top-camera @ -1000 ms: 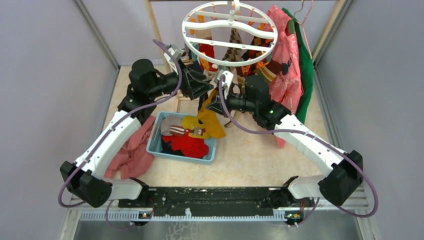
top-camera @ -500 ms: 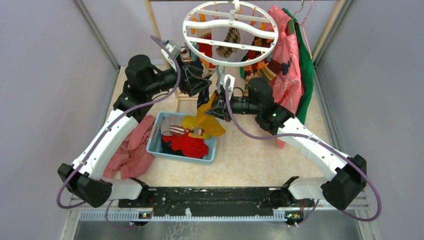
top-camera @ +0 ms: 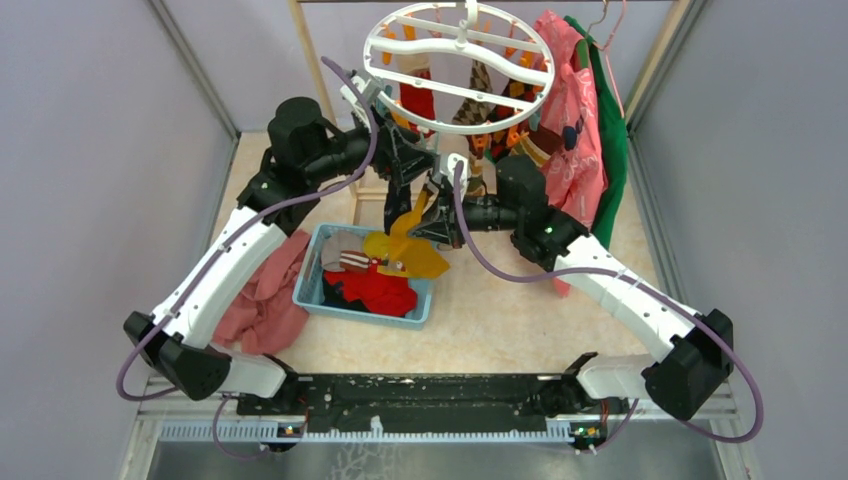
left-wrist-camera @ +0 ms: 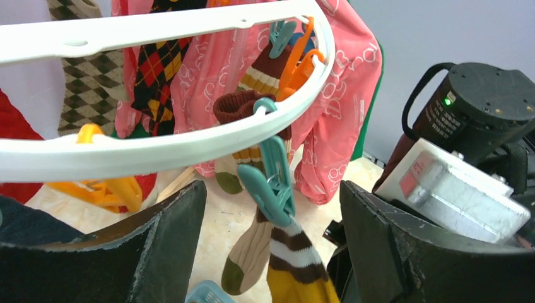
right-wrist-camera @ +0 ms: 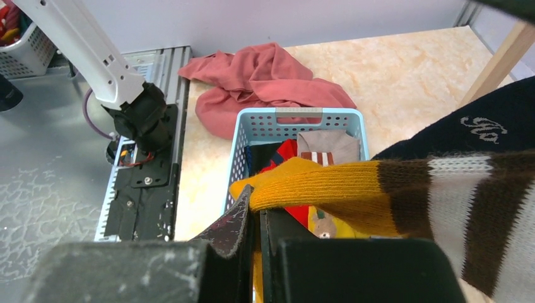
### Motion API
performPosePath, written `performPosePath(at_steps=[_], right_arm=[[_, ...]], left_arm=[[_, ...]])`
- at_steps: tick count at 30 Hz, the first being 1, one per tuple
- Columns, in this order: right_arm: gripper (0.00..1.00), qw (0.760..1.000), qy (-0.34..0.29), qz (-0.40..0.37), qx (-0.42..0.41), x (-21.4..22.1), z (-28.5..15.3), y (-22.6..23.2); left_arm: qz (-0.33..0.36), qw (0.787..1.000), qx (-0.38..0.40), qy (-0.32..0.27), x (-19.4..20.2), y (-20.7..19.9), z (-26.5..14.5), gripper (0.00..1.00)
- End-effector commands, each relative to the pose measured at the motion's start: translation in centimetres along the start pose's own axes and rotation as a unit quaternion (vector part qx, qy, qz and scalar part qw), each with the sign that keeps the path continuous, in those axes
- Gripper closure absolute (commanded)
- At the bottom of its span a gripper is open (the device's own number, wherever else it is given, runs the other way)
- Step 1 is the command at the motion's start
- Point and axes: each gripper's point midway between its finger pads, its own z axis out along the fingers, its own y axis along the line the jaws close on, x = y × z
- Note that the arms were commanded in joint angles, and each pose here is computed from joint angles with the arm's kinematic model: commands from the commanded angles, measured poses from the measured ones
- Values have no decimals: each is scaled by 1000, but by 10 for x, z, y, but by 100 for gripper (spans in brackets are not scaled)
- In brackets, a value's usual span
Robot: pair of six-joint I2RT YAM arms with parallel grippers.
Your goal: Remove the socks clipped to the hanger
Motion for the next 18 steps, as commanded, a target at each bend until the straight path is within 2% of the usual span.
performPosePath(at_steps=[1,7,18], right_arm=[[100,999,-29,-19,5,-27,1,0],[100,1000,-28,-6,10,-26,5,-4],[100,999,-27,4,19,-27,10,-12]], left_arm=[[-3,998,-59,-9,-15,8,5,16],[-3,993,-121,-9,-19,23,9,15],[38,987,-159,-3,-15,23,17,11]])
